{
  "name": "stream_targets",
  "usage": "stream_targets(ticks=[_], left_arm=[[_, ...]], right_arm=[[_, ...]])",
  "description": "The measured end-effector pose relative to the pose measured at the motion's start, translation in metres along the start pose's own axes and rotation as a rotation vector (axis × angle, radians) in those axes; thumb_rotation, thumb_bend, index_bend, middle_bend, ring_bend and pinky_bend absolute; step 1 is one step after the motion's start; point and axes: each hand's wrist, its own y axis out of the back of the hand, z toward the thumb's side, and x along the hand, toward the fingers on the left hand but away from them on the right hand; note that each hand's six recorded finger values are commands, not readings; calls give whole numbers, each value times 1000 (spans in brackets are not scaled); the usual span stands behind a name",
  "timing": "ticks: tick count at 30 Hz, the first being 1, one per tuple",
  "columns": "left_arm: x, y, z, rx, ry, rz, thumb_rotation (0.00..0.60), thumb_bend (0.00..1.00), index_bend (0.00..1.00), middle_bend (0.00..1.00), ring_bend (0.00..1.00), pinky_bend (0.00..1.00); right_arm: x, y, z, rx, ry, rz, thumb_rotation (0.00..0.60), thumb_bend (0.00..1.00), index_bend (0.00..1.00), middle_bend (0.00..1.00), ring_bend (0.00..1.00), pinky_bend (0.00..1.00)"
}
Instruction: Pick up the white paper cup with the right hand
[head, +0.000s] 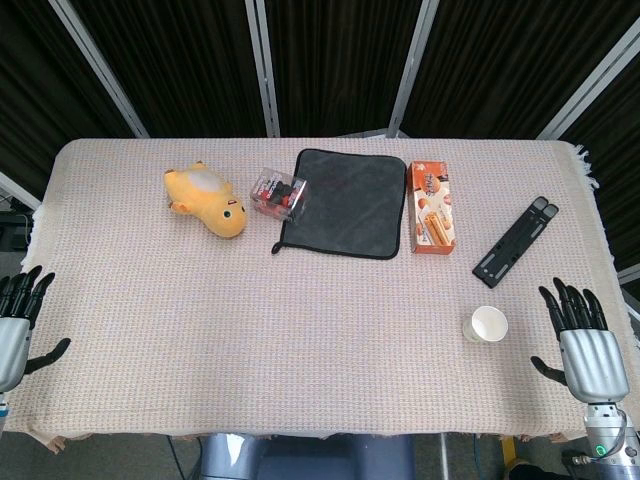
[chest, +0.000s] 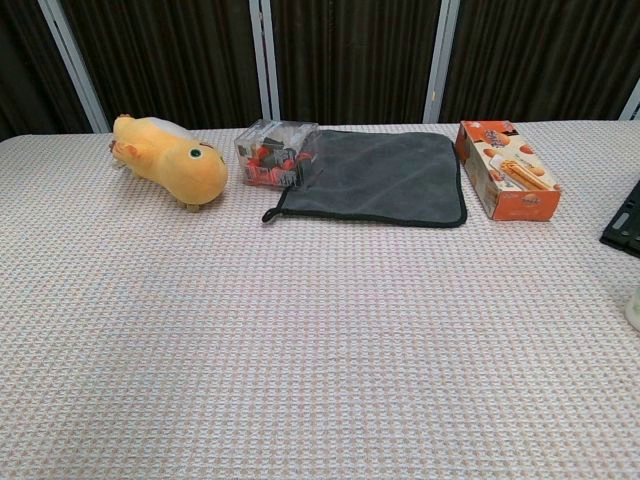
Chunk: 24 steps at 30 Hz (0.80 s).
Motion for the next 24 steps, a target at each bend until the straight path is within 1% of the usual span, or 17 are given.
stream_targets(ticks=[12,17,24], left_arm=[[-1,4,0,-4,-2,7,600,147,0,0,0,0],[-1,5,0,-9,0,9,600,147,0,0,0,0],[-1,6,-4,-22,11,6,600,146,0,0,0,0]], right_arm=[[1,-4,1,3,6,29,600,32,0,0,0,0],[1,-4,5,2,21,37,600,32,0,0,0,0],[-1,-8,12,-2,47,74,600,33,0,0,0,0]])
